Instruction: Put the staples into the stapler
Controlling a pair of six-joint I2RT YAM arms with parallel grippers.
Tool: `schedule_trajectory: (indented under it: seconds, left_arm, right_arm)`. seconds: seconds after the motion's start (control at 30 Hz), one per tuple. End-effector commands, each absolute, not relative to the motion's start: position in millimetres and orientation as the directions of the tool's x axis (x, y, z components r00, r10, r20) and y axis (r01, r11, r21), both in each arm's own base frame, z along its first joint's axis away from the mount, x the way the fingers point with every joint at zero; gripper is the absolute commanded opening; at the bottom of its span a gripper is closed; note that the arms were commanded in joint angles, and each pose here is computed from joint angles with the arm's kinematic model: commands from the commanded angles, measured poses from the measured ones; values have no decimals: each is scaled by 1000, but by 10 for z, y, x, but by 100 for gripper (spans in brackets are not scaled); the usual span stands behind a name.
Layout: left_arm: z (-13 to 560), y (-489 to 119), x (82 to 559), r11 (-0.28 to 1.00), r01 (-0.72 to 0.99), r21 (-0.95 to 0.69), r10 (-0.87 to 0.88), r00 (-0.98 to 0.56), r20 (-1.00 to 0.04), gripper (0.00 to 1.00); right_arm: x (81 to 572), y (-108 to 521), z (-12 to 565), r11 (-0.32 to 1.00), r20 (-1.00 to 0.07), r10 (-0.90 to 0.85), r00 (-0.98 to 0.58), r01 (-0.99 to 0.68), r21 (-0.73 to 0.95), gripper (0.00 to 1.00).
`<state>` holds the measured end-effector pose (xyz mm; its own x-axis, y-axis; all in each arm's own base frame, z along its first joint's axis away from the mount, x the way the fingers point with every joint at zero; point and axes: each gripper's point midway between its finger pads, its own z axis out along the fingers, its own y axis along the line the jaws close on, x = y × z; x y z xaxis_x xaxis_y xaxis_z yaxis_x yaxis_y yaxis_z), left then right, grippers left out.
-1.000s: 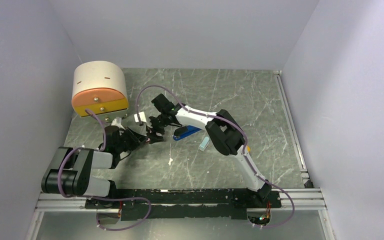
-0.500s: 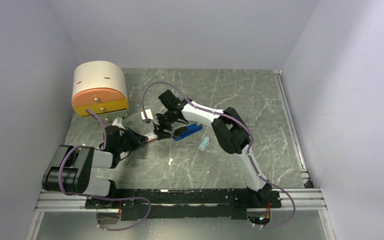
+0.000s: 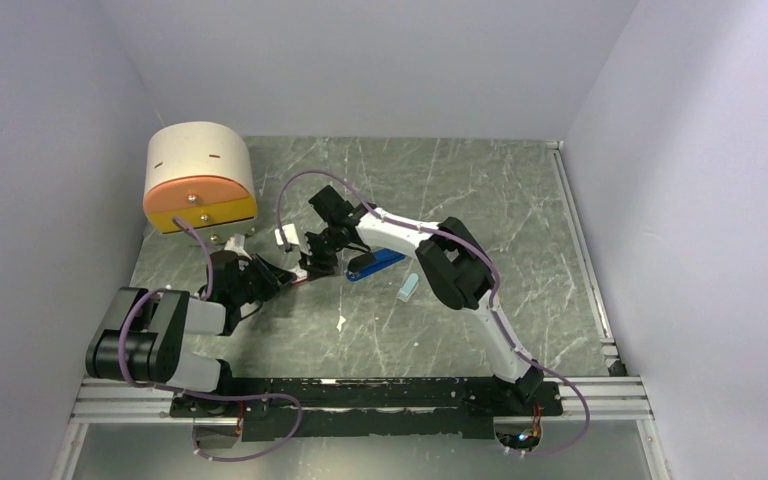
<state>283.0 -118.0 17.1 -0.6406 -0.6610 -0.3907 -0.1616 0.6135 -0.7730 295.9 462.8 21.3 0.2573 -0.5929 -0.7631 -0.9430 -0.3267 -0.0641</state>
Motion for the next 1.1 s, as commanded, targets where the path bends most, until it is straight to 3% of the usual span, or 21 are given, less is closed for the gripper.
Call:
schedule_trajectory:
  seconds: [0.0, 0.27, 0.47, 0.63, 0.83, 1.07]
  left_arm:
    - [218, -1221, 2866, 607, -115, -786, -642, -654, -400, 20]
    - [231, -1255, 2868, 593, -98, -800, -642, -658, -395, 23]
    - [122, -1125, 2843, 625, -177, -760, -663, -634, -398, 21]
    - [98, -1052, 2833, 638, -211, -741, -673, -620, -403, 27]
    - [91, -1037, 2823, 648, -216, -731, -666, -625, -406, 34]
    - [63, -1065, 2824, 646, -206, -735, -658, -638, -400, 28]
  right_arm:
    - [2981, 4714, 193, -318, -776, -575, 259, -945, -79, 46]
    - [2940, 4815, 196, -326, -800, -543, 255, -942, -79, 45]
    - [3124, 4776, 491, -203, -840, -513, 177, -976, -81, 64]
    - [3241, 4591, 728, -146, -866, -480, 141, -986, -80, 72]
    - [3231, 4412, 631, -179, -843, -515, 153, -981, -68, 68]
    - [3155, 4369, 485, -239, -811, -562, 166, -970, -33, 68]
